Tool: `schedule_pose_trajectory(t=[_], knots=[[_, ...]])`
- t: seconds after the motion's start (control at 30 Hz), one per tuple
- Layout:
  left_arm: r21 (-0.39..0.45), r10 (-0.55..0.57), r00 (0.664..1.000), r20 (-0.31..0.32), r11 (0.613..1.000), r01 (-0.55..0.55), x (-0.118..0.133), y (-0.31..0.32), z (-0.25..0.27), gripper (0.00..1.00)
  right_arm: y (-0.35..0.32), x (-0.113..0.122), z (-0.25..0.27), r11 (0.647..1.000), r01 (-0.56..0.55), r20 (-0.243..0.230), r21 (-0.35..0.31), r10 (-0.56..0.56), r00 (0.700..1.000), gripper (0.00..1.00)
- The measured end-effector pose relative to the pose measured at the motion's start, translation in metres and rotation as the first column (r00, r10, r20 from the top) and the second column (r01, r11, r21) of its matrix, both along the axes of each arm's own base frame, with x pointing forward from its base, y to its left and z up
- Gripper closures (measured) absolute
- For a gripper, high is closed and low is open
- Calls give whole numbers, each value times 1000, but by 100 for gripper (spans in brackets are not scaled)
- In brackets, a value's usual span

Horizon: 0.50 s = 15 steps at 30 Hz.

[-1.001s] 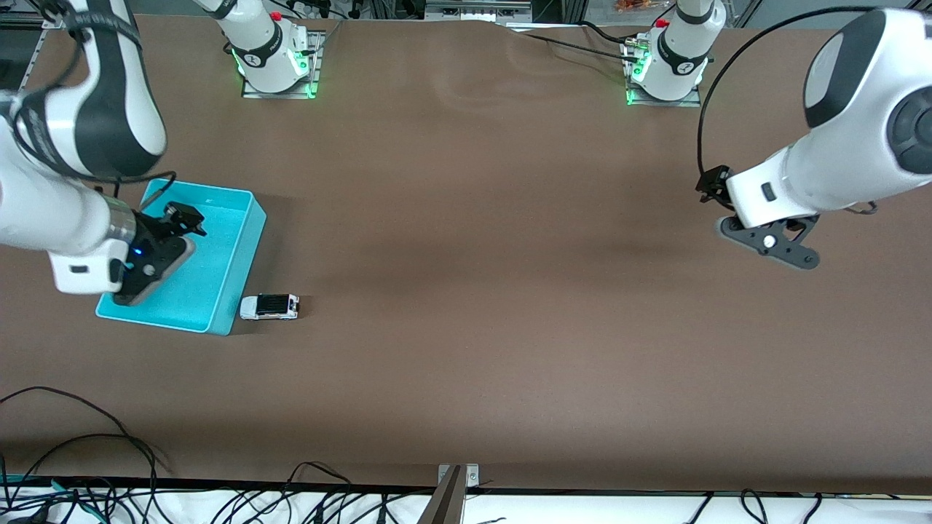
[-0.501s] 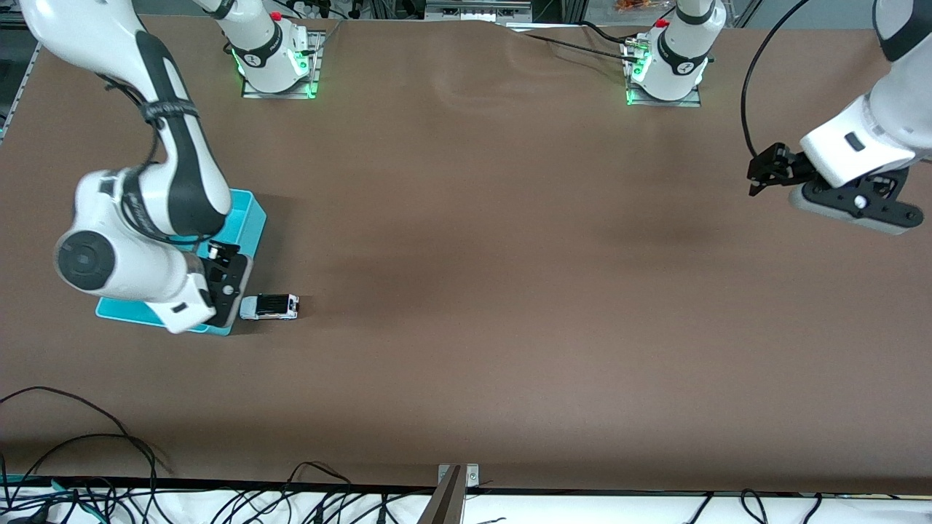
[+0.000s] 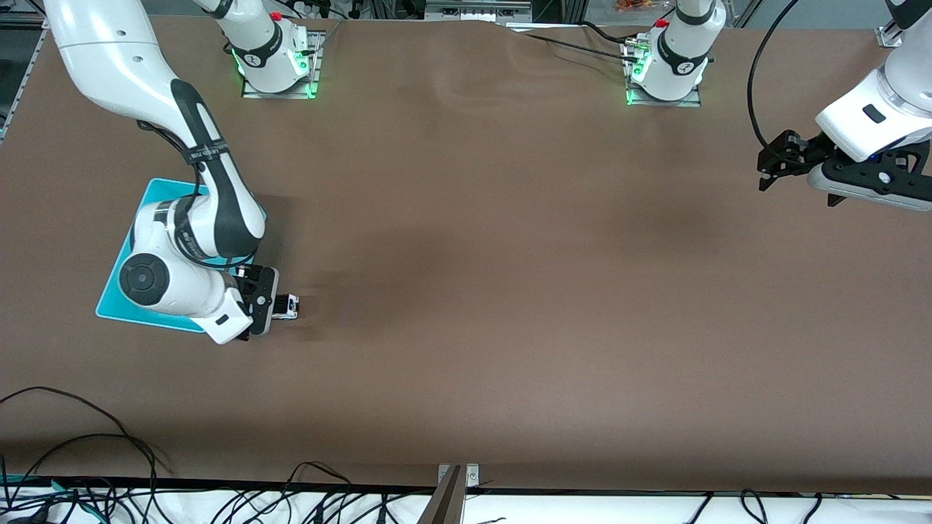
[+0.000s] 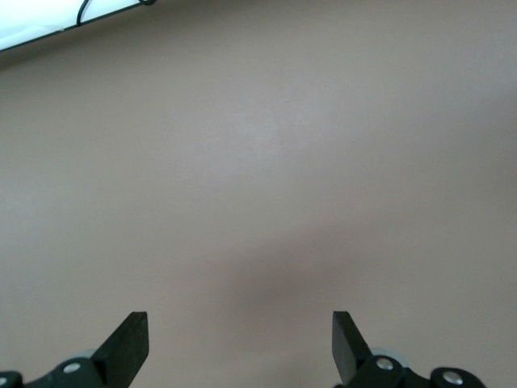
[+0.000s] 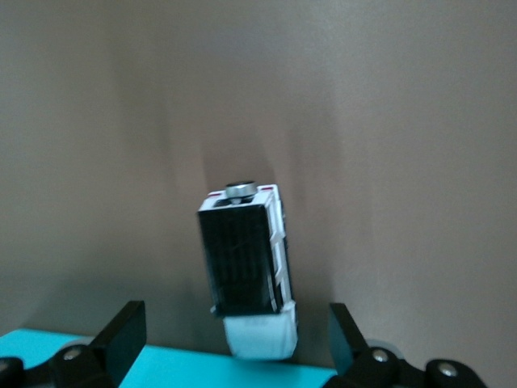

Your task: Wind and store white jeep toy

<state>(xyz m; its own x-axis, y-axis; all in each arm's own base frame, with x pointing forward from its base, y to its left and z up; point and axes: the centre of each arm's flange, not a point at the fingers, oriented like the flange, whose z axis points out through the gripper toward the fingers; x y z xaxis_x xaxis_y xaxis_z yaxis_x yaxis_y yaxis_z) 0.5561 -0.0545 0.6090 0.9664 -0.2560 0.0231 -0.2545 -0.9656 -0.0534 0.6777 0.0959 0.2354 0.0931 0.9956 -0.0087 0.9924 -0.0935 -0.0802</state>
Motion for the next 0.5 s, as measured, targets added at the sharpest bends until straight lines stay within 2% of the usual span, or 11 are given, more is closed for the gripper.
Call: schedule_pose_trajectory(t=[0.2,0.43,0.5], knots=[[-59,67,997,-34,996,-69,-2,-1,-5,0,-1,-10,-23,1000,-8,22,5,8,1000,0],[-58,150,986,-67,986,-153,-6,3,-6,0,-1,-19,-37,1000,-14,29,6,14,999,2],[-53,186,979,-80,980,-190,-7,2,-7,0,-1,-19,-37,1000,-22,30,7,22,999,8]])
